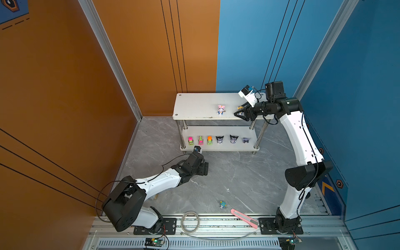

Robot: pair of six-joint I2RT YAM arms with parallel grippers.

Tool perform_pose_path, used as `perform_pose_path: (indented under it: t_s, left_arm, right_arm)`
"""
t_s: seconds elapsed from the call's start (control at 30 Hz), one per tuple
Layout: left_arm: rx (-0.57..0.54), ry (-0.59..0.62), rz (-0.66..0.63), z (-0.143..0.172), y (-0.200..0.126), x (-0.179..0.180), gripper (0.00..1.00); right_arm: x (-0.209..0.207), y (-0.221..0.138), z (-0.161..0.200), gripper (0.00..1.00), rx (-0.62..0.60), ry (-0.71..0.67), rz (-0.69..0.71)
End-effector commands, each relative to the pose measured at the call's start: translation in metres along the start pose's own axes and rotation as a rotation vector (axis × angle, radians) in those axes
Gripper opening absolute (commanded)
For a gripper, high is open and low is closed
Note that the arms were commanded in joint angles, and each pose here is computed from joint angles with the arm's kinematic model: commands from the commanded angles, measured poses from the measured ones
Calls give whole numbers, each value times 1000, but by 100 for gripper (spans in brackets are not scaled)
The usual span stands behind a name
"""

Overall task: Organize plastic toys on shelves
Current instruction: Place the plastic toy on the shelf.

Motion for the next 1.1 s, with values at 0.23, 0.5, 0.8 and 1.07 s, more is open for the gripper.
perform_pose_path:
  t_s: [0.23,0.5,0.8,1.07]
  left_arm:
    - [1,23,24,-6,0,-10,85]
    - [-5,26,23,-6,-3,-10,85]
    - [-21,30,24,-11,-9,-10,85]
    - [-51,30,20,-16,-23,-7,85]
  right_arm:
    - [-7,14,31,71,105,111,13]
    - [-5,0,3,77,6,111,37]
    - [0,-21,-36,81,-130,120,53]
    - [8,-63,-73,84,-268,97,121]
Point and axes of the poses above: each gripper's point midway between its finger pads, its own y axis out along the fingers, its own x axis along the line the jaws close on, z = x × y, the point moved 1 cm from there along -y, back along the fingers, and after that the axes turned 2 degrees about y, right-handed, at the moved point
